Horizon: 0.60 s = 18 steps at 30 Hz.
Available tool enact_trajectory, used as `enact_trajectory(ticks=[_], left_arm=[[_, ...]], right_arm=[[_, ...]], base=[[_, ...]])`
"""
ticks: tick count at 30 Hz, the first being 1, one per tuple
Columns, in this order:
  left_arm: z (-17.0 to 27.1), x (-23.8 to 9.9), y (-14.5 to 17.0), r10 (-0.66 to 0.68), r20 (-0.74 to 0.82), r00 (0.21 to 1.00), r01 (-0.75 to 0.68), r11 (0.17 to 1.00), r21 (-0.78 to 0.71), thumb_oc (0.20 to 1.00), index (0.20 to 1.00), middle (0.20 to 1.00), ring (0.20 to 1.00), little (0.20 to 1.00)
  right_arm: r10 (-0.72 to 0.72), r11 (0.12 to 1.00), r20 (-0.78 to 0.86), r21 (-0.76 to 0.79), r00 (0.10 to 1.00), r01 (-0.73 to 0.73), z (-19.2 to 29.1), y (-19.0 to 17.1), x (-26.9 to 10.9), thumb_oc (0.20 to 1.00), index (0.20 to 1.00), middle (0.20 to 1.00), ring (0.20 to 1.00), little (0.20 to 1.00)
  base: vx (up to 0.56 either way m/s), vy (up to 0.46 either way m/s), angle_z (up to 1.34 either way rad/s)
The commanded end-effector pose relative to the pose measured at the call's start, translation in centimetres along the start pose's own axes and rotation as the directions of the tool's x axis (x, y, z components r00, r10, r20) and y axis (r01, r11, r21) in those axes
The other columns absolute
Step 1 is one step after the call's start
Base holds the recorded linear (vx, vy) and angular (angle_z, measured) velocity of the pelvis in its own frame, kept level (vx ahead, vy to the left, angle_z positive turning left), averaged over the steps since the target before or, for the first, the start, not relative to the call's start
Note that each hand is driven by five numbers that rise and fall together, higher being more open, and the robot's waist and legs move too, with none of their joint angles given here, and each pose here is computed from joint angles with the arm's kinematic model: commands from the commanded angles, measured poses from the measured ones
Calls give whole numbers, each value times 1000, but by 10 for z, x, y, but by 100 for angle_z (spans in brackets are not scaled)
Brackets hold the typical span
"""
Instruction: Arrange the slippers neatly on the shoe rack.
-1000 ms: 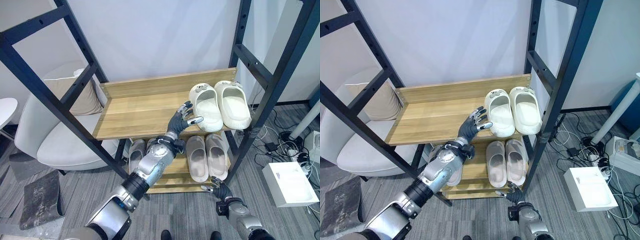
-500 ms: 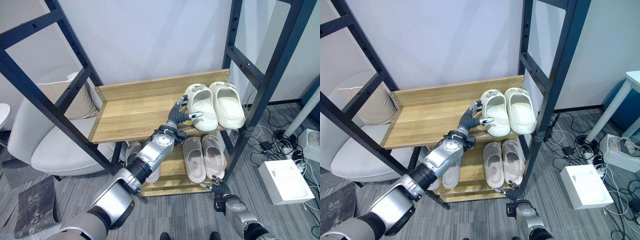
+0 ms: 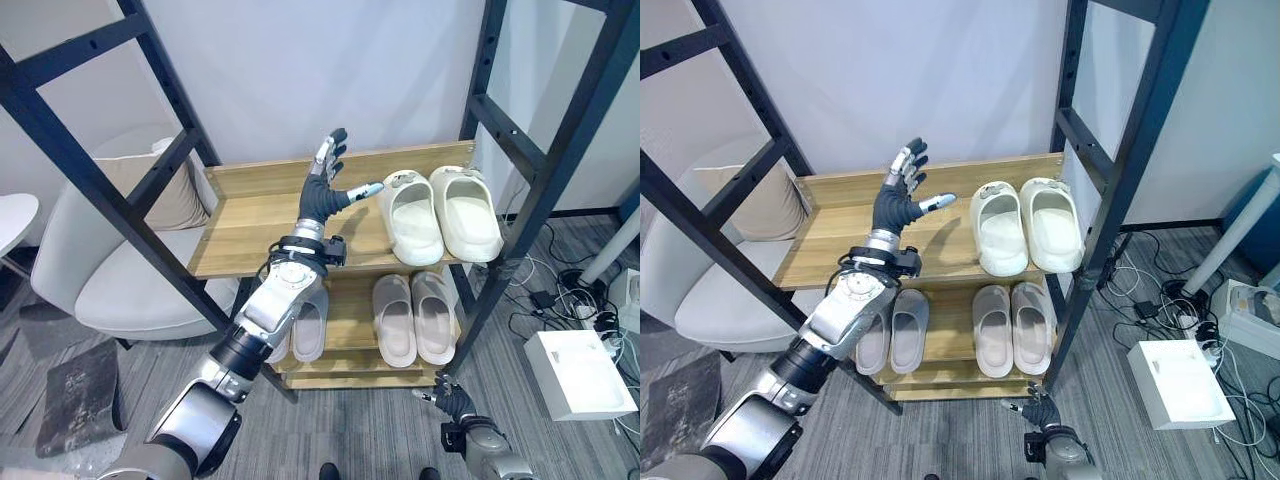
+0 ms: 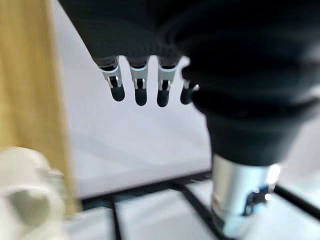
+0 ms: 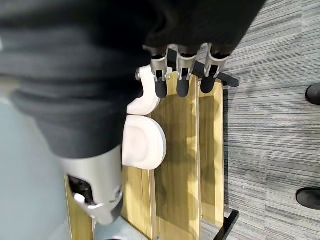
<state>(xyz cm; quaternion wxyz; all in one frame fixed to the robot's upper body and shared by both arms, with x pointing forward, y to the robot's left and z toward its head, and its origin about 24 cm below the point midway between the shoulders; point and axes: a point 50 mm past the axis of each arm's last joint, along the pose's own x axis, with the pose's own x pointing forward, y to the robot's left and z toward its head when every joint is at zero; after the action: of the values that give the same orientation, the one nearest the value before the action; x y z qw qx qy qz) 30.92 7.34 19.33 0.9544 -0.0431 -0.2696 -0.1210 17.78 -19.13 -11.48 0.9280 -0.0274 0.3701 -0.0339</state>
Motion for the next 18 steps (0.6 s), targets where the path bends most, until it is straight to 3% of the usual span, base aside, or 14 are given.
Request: enact_trajectory(ticks=[1, 4, 5, 7, 9, 13, 14, 16, 18], left_arm=[[57, 8, -11, -149, 274, 950, 189, 973, -128, 1000, 1000, 1000, 1000, 1000], [64, 3, -17, -198, 297, 934, 246, 960, -134, 1000, 1000, 1000, 1000, 1000], [76, -13, -37, -344, 344, 874, 423, 886, -188, 1000, 1000, 1000, 1000, 1000], [76, -14, -37, -345, 343, 874, 424, 886, -189, 1000, 1000, 1000, 1000, 1000], [81, -29, -54, -482, 367, 796, 571, 800, -186, 1000, 1000, 1000, 1000, 1000], [50, -53, -64, -637, 216, 740, 672, 714, -196, 1000, 1000, 1000, 1000, 1000], [19, -65, -63, -654, 74, 753, 653, 727, -213, 1000, 1000, 1000, 1000, 1000], [8, -72, -64, -669, 23, 743, 658, 722, -214, 1000, 1000, 1000, 1000, 1000], [-41, -102, -60, -686, -210, 697, 665, 727, -170, 1000, 1000, 1000, 1000, 1000]], right_arm=[[31, 998, 119, 42, 992, -36, 24, 11, 4, 1000, 1000, 1000, 1000, 1000], [34, 999, 110, 38, 993, -39, 21, 11, 3, 1000, 1000, 1000, 1000, 1000], [43, 998, 91, 33, 995, -46, 15, 11, 2, 1000, 1000, 1000, 1000, 1000], [44, 998, 91, 33, 995, -47, 15, 11, 2, 1000, 1000, 1000, 1000, 1000], [61, 998, 76, 23, 995, -63, 12, 16, 3, 1000, 1000, 1000, 1000, 1000], [85, 996, 68, 12, 994, -86, 9, 19, 3, 1000, 1000, 1000, 1000, 1000], [99, 995, 78, 9, 992, -100, 10, 23, 2, 1000, 1000, 1000, 1000, 1000], [105, 994, 83, 7, 991, -106, 12, 25, 2, 1000, 1000, 1000, 1000, 1000], [125, 992, 117, -5, 985, -125, 20, 30, 3, 1000, 1000, 1000, 1000, 1000]], base=[[0, 0, 0], [-2, -1, 5], [-3, -6, 6], [-1, 2, 2], [0, 0, 0], [0, 0, 0], [0, 0, 0], [0, 0, 0], [0, 0, 0]])
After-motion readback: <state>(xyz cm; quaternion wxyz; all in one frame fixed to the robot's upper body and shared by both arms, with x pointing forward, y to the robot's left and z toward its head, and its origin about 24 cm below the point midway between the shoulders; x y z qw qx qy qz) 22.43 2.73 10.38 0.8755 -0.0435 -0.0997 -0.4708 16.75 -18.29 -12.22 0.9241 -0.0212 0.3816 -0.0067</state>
